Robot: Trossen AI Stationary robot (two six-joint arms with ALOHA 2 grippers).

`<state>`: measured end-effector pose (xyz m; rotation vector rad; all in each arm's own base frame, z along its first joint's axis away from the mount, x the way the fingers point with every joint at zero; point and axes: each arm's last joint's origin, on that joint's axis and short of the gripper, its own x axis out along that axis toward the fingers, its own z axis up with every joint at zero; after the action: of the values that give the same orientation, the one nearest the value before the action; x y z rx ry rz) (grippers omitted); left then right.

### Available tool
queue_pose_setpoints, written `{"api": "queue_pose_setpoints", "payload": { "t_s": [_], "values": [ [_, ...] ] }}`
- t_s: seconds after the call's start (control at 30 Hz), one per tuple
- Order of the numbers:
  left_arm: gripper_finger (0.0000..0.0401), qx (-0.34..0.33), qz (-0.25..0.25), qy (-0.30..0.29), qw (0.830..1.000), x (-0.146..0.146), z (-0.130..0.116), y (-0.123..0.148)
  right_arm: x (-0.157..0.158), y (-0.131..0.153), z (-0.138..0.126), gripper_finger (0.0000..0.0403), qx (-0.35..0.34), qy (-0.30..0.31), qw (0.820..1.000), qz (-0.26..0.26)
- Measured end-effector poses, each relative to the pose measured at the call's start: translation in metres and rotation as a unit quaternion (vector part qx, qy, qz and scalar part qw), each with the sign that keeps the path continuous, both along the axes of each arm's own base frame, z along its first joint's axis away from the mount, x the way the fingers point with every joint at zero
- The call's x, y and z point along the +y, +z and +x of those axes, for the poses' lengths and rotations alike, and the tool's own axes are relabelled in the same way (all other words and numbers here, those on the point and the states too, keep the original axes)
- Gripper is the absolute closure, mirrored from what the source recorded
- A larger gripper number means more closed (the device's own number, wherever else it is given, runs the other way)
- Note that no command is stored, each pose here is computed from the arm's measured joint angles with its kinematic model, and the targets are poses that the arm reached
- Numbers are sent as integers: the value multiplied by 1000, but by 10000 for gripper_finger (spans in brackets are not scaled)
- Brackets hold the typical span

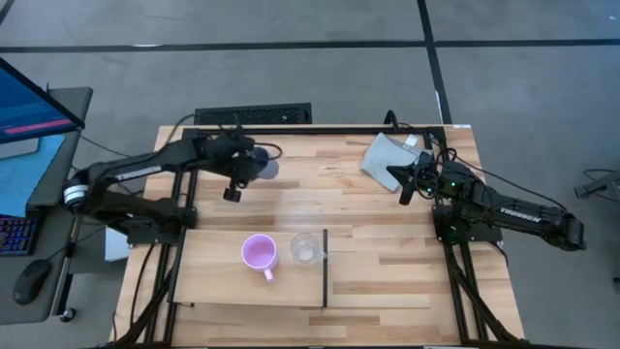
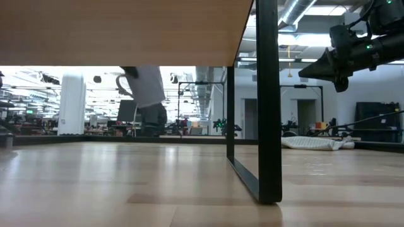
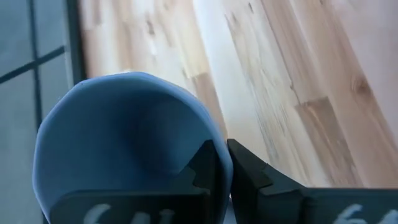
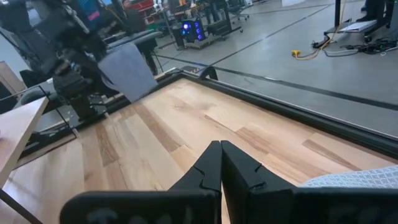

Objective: Stack small to large cups/mugs on shelf
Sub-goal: Put the gray mug on the shelf

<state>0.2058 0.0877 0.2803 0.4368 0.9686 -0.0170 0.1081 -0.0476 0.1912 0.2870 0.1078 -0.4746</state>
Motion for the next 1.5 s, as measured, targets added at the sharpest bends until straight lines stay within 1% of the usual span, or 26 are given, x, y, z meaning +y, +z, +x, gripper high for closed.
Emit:
{"api": "queue_pose_setpoints", "payload": {
  "t_s": [0.17, 0.27, 0.37, 0.47, 0.6, 0.7, 0.83, 0.9, 1.0, 1.07, 1.13, 1.27, 1.37, 1.5],
  "values": [
    [394, -52, -7, 35, 998, -8, -20, 20, 0, 0, 0, 376, 0, 0, 1000, 0],
    [394, -79, -8, 47, 996, -12, -30, 29, 0, 0, 0, 376, 0, 0, 1000, 0],
    [394, -102, -21, 57, 993, -16, -37, 36, 0, 0, 0, 376, 0, 0, 1000, 0],
    [394, -119, -35, 62, 990, -21, -46, 41, 0, 0, 0, 376, 0, 0, 1000, 0],
    [394, -122, -43, 71, 989, -27, -60, 46, 0, 0, 0, 376, 0, 0, 1000, 0],
    [394, -112, -50, 81, 989, -31, -70, 58, 0, 0, 0, 376, 0, 0, 1000, 0],
    [394, -105, -66, 96, 988, -37, -82, 83, 0, 0, 0, 376, 0, 0, 1000, 0],
    [394, -94, -82, 99, 987, -39, -87, 92, 0, 0, 0, 376, 0, -3, 1000, 0],
    [394, -64, -130, 115, 983, -43, -93, 99, -1, 0, 0, 376, 0, -19, 1000, 0],
    [394, -38, -160, 116, 979, -46, -97, 100, -2, 0, -1, 376, 0, -30, 1000, 0],
    [394, -12, -181, 115, 977, -50, -101, 101, -2, 0, -1, 376, 0, -37, 999, -1],
    [394, -1, -206, 98, 974, -58, -107, 110, -2, 0, -1, 376, -3, -43, 999, 6],
    [394, 4, -219, 106, 970, -64, -114, 119, -2, 0, -1, 376, -4, -47, 999, 7],
    [394, -9, -226, 116, 967, -70, -115, 128, -3, 0, -2, 376, -6, -67, 998, 9]
  ]
}}
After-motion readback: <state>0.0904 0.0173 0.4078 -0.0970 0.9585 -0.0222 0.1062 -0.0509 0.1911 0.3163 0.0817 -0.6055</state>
